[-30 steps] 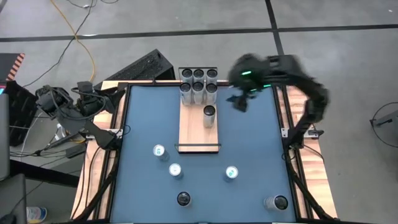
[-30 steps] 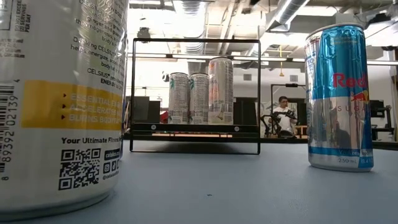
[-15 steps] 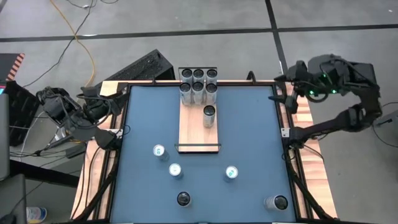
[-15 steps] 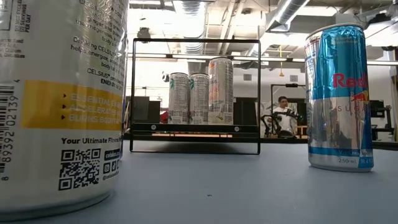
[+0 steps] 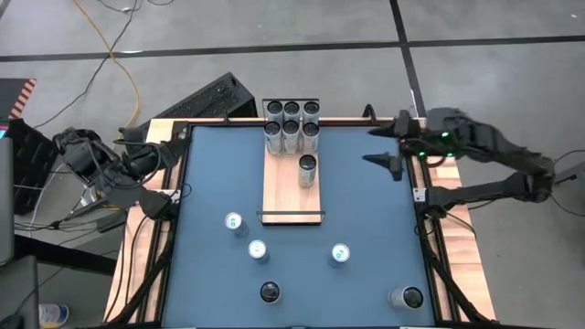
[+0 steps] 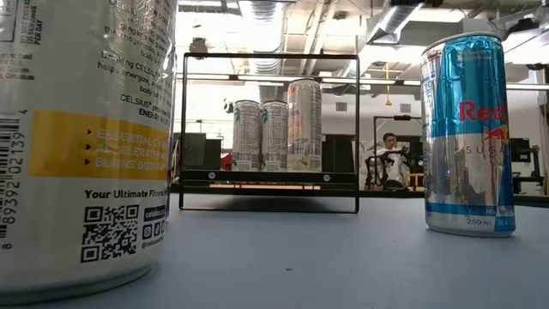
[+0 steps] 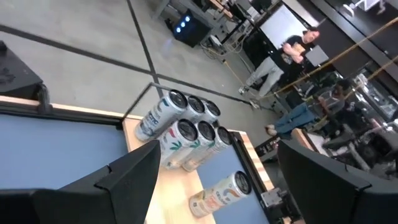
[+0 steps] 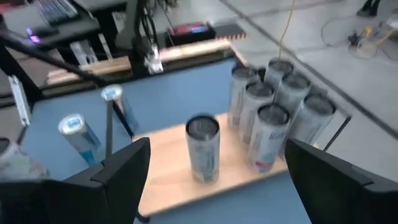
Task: Place canned beverage on shelf
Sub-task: Put the center white-yellow soda can on the shelf
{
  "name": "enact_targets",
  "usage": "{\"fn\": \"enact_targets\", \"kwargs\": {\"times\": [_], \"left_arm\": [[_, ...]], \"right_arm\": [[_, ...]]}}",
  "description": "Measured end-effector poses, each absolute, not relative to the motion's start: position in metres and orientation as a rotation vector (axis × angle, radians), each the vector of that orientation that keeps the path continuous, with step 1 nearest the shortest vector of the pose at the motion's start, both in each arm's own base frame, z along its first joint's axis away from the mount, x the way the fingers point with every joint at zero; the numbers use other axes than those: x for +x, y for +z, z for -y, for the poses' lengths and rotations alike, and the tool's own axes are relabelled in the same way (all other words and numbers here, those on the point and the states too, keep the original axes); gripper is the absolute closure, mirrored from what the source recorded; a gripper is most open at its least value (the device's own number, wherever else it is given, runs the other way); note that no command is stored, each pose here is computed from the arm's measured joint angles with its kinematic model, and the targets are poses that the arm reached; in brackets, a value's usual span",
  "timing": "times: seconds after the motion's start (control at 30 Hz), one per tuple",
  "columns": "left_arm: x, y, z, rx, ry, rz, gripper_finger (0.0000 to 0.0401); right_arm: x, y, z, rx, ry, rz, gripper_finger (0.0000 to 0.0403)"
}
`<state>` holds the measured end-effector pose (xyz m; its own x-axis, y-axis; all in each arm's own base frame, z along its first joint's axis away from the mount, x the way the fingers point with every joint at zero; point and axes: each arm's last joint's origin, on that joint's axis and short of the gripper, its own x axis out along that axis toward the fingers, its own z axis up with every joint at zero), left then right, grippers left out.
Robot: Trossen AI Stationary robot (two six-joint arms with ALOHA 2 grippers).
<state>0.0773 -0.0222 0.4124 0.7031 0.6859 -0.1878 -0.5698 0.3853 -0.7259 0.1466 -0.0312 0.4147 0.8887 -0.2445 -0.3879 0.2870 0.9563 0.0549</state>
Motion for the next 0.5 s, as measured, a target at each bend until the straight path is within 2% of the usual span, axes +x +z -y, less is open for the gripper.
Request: {"fn": "enact_targets", "kwargs": {"times": [0.2, 0.5], "left_arm": [[0.069, 0.411, 0.013, -0.906, 0.831, 0.124, 0.0092], [0.068, 0.410, 0.009, -0.908, 0.863, 0.091, 0.0092]], "right_arm": [[0.174, 0.379, 0.035, 0.144, -0.244, -0.483, 0.0047], [0.212, 0.367, 0.038, 0.147, -0.170, -0.476, 0.0047]]}}
